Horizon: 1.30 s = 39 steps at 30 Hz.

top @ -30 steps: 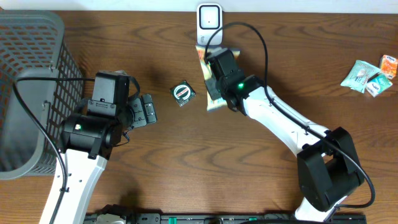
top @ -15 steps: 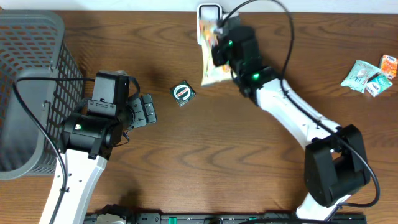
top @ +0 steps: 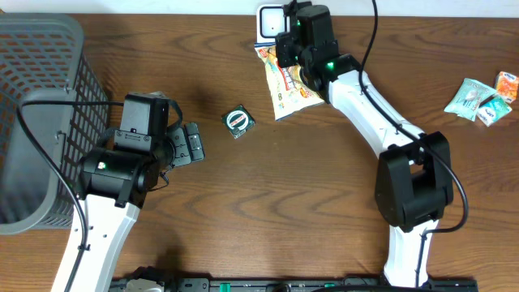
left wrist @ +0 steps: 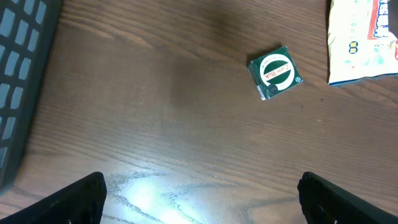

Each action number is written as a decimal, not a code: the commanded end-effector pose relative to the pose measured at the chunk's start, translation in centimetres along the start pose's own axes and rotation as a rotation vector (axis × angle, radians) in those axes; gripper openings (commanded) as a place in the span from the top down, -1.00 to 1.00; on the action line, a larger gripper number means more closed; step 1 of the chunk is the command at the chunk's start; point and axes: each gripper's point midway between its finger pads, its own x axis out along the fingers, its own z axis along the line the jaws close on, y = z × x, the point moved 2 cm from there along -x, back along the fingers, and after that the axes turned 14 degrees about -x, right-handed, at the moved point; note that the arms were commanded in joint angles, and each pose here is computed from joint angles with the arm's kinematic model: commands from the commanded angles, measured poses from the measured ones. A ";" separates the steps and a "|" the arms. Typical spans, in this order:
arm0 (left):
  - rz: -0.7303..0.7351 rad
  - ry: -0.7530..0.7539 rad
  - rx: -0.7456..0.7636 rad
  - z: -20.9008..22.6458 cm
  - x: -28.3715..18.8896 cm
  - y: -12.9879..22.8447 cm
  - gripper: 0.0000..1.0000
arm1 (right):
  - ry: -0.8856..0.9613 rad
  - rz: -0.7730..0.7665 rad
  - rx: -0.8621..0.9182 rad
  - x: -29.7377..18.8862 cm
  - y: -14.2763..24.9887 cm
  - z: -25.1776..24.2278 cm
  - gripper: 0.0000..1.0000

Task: Scan the item barcode
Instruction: 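Carry the snack bag up under the white scanner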

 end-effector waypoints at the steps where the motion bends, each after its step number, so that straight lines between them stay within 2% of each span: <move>1: -0.005 0.005 -0.011 -0.1 -0.2 -0.2 -0.96 | 0.003 0.032 -0.046 0.7 0.7 0.0 0.27; 4: -0.005 0.005 -0.011 -0.1 -0.2 -0.2 -0.96 | -0.056 0.099 -0.107 1.8 3.0 0.9 0.14; 8: -0.005 0.005 -0.011 -0.1 -0.2 -0.2 -0.95 | -0.099 0.229 -0.097 2.9 7.0 1.6 0.09; 11: -0.005 0.005 -0.011 -0.1 -0.2 -0.2 -0.96 | -0.132 0.294 -0.085 2.7 8.1 2.1 0.06; 14: -0.005 0.005 -0.011 -0.1 -0.2 -0.2 -0.96 | -0.127 0.304 -0.085 2.0 6.8 1.8 0.02; 18: -0.005 0.005 -0.011 -0.1 -0.2 -0.2 -0.96 | -0.122 0.255 -0.099 0.5 2.6 1.5 0.02; 21: -0.005 0.005 -0.011 -0.1 -0.2 -0.2 -0.96 | -0.117 0.232 -0.109 -0.2 0.5 1.3 0.12; 23: -0.005 0.005 -0.011 -0.1 -0.2 -0.2 -0.95 | -0.106 0.249 -0.108 0.2 0.6 1.0 0.15; 27: -0.006 0.005 -0.011 -0.1 -0.2 -0.2 -0.96 | -0.056 0.335 -0.115 2.6 3.7 0.2 0.11; 33: -0.005 0.005 -0.011 -0.1 -0.2 -0.2 -0.95 | -0.050 0.494 -0.115 4.9 9.5 0.1 -0.11; 39: -0.005 0.005 -0.011 -0.1 -0.2 -0.2 -0.96 | -0.069 0.620 -0.114 5.1 13.2 0.5 -0.12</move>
